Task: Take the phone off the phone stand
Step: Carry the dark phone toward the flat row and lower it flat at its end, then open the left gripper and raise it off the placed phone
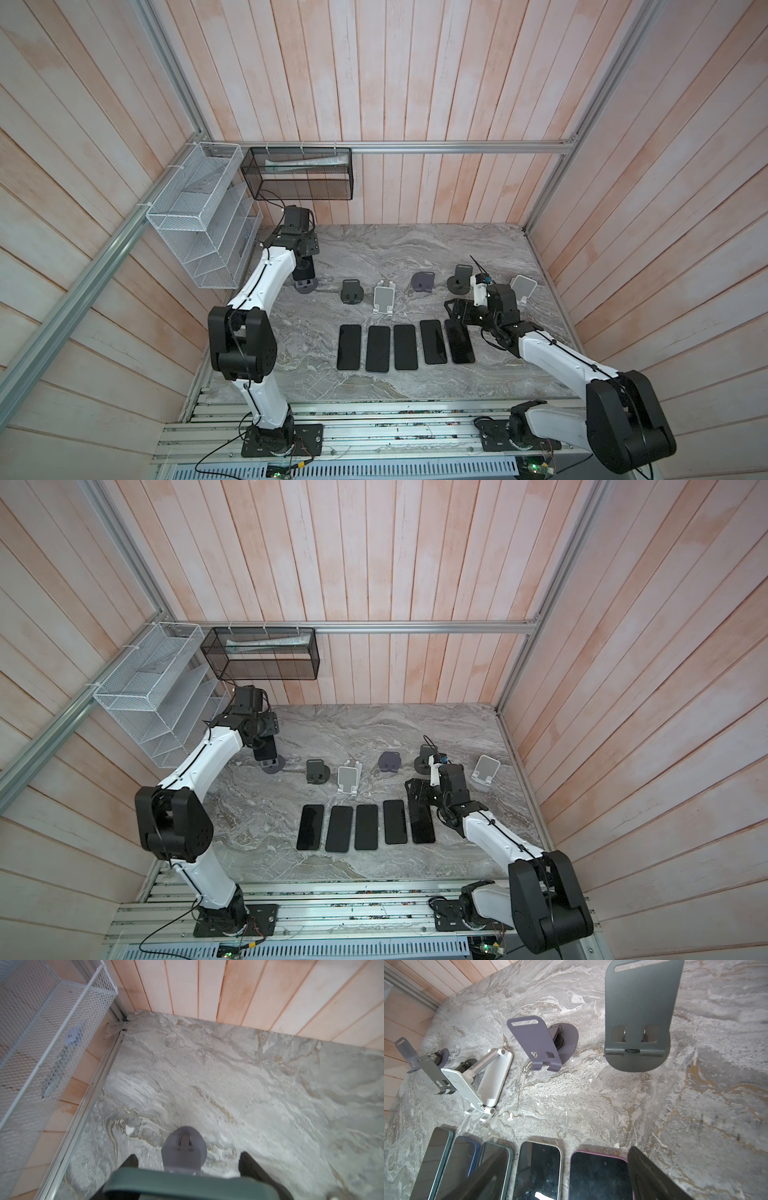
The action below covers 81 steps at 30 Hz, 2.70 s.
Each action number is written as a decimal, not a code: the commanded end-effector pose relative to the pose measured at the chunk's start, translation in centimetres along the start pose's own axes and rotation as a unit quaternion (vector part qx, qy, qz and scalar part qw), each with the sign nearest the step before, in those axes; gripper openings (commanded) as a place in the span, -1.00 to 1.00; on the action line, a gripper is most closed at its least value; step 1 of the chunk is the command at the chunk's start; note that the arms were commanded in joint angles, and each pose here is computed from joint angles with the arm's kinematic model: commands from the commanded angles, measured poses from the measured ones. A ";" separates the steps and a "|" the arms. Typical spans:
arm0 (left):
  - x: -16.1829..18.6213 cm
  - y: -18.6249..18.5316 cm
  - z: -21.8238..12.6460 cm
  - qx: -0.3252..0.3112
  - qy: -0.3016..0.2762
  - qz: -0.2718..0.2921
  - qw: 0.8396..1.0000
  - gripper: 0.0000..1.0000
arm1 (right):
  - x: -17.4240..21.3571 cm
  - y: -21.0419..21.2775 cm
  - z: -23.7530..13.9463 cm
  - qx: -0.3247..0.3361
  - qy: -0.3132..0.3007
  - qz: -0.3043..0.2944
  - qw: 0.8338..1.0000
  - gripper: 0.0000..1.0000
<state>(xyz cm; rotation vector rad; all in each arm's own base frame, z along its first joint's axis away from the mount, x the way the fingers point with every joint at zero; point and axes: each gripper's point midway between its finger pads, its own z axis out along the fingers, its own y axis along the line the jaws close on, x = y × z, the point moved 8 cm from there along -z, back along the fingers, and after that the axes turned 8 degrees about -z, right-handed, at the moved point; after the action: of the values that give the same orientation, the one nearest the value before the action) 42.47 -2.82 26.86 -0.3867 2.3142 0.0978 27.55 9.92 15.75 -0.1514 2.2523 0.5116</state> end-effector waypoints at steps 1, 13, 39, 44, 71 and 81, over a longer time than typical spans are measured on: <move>3.4 0.3 -2.6 -0.004 0.025 0.015 1.000 0.28 | -0.8 0.6 -0.4 -0.014 -0.016 -0.011 1.000 0.83; 15.5 1.7 -4.1 0.032 0.161 0.037 0.986 0.25 | -1.0 0.8 -0.3 -0.025 -0.013 -0.010 1.000 0.83; 22.8 0.9 2.9 -0.008 0.305 0.102 0.947 0.41 | -1.2 1.2 -0.6 -0.018 -0.006 -0.017 1.000 0.83; 23.1 1.0 3.3 -0.019 0.309 0.102 0.945 0.51 | -1.3 1.3 -0.8 -0.017 -0.008 -0.018 1.000 0.82; 19.2 0.3 -0.3 0.015 0.269 0.077 0.960 0.87 | -1.5 1.1 -1.1 -0.004 -0.010 -0.019 1.000 0.84; 15.3 -0.4 -5.1 0.080 0.213 0.038 0.973 1.00 | -1.5 0.9 -0.8 0.004 -0.009 -0.013 1.000 0.84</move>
<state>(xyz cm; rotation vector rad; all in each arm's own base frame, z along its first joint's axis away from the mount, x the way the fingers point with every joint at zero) 29.56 -7.45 18.13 -0.2528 2.7471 -0.0771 27.33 10.23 16.94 -0.1623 2.2431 0.5038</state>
